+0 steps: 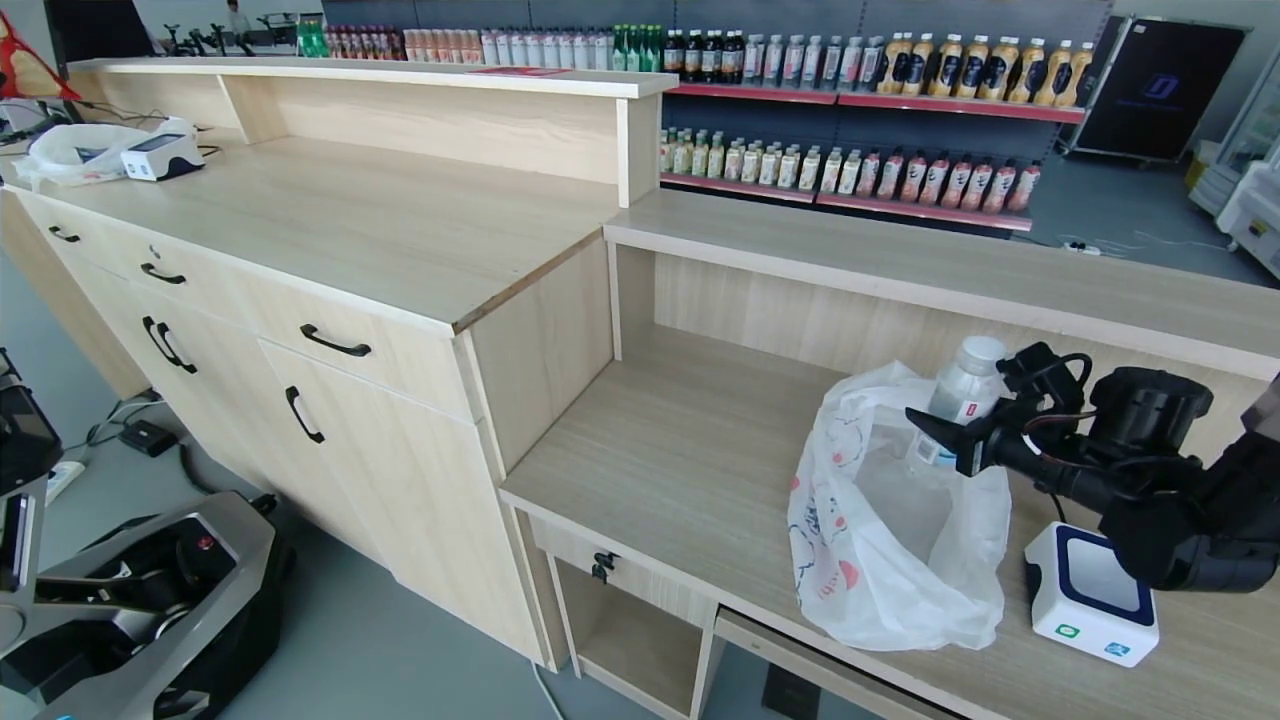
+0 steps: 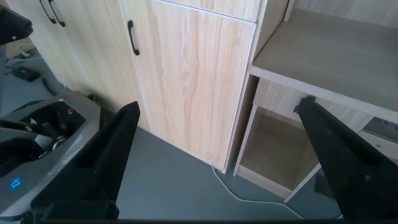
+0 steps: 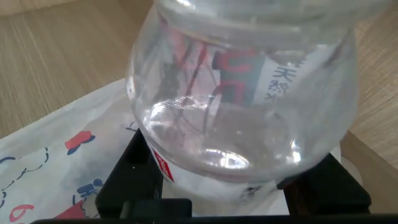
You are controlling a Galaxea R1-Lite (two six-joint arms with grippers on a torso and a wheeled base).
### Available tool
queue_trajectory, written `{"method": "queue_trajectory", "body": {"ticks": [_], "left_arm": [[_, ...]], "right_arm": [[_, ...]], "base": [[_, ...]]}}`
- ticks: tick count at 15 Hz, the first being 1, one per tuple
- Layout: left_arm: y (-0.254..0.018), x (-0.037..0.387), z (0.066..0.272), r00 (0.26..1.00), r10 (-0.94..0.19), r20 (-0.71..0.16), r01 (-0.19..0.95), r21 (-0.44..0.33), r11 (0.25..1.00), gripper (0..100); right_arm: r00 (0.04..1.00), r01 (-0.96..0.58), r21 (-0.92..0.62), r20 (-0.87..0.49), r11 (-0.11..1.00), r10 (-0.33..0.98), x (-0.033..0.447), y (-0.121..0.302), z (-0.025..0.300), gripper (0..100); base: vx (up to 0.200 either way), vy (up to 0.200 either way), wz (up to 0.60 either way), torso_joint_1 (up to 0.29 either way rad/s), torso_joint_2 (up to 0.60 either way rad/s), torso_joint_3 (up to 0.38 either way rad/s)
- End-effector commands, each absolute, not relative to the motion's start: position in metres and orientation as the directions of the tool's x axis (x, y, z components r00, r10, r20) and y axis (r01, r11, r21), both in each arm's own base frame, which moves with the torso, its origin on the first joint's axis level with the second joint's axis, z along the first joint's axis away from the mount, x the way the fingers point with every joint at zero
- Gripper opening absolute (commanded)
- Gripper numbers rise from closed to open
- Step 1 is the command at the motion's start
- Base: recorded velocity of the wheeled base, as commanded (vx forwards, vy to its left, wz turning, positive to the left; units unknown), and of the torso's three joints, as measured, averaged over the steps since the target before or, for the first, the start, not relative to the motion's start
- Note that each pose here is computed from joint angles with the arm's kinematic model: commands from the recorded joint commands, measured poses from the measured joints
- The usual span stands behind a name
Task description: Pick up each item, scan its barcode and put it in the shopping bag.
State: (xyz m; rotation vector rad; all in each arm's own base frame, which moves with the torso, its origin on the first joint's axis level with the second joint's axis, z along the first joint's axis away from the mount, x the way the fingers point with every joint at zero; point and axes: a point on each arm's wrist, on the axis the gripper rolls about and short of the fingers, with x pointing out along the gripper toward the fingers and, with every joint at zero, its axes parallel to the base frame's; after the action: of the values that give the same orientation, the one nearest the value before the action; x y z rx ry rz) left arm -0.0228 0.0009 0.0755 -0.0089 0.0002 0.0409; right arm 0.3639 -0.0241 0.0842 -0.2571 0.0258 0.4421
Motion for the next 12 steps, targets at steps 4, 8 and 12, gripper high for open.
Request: {"method": "queue_trajectory", "body": {"ticks": [4,8,12], "left_arm": [[0.001,-0.023,0.075,0.999,0.041,0.0,-0.041,-0.009,0.999,100],[0.001,-0.023,0.075,0.999,0.041,0.0,-0.041,-0.009,0.999,100],[0.001,-0.023,0.075,0.999,0.041,0.0,-0.041,-0.009,0.999,100]], "right_arm": [[0.896,-0.443,-0.224,-0.109,0.868,0.43,0.378,-0.025,0.049,0],[0.898,-0.44,-0.229,-0.102,0.868,0.428,0.389,-0.027,0.04,0],[0.896,-0.444,-0.216,-0.126,0.87,0.426,0.391,-0.028,0.026,0]], "base": [[0.0,0.0,0.0,0.0,0.0,0.0],[0.0,0.0,0.0,0.0,0.0,0.0],[0.0,0.0,0.0,0.0,0.0,0.0]]}}
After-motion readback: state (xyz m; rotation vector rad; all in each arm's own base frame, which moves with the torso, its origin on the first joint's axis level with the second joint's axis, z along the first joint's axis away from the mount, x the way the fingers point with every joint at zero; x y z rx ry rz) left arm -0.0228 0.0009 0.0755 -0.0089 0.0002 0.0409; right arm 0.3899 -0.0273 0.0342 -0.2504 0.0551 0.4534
